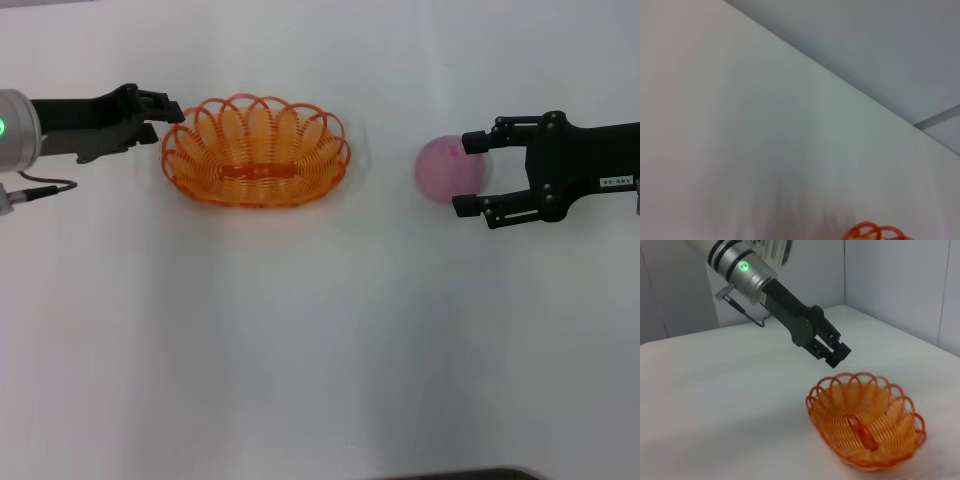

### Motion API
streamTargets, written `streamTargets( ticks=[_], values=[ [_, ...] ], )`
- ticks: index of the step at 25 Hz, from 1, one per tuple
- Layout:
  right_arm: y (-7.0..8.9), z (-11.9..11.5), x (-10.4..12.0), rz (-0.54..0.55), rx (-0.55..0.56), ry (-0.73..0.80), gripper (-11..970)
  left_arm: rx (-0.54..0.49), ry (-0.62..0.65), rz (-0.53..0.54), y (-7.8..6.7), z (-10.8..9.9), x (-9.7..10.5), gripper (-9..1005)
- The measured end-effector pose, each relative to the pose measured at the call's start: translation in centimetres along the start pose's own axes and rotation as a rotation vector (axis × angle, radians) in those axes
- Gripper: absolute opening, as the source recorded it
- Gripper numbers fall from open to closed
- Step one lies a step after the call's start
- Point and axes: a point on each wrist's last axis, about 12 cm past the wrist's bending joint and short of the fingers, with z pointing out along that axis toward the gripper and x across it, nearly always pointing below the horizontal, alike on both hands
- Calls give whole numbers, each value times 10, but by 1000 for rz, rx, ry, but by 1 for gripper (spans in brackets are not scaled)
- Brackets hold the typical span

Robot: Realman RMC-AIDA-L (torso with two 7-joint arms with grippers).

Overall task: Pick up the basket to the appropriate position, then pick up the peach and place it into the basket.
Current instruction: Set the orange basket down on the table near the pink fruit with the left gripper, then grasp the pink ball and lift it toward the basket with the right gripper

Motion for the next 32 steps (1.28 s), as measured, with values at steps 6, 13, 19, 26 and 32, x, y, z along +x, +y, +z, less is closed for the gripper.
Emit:
streamTargets(
  ticks=[6, 13, 19, 26, 32],
  values=[
    [0, 1, 0, 1, -1, -2, 827, -6, -17, -19, 6, -5, 0, 520],
    [0, 3, -2, 2, -5, -4, 824, -5, -28, -9, 6, -6, -2, 628],
    [0, 6, -4, 14, -7, -14, 822, 21, -47, 40, 5, -9, -4, 628],
    [0, 9, -9, 55, -11, -46, 819, 71, -84, 108, 11, -17, -6, 628],
    [0, 16, -15, 101, -20, -83, 816, 85, -92, 256, 16, -21, -3, 627]
  ],
)
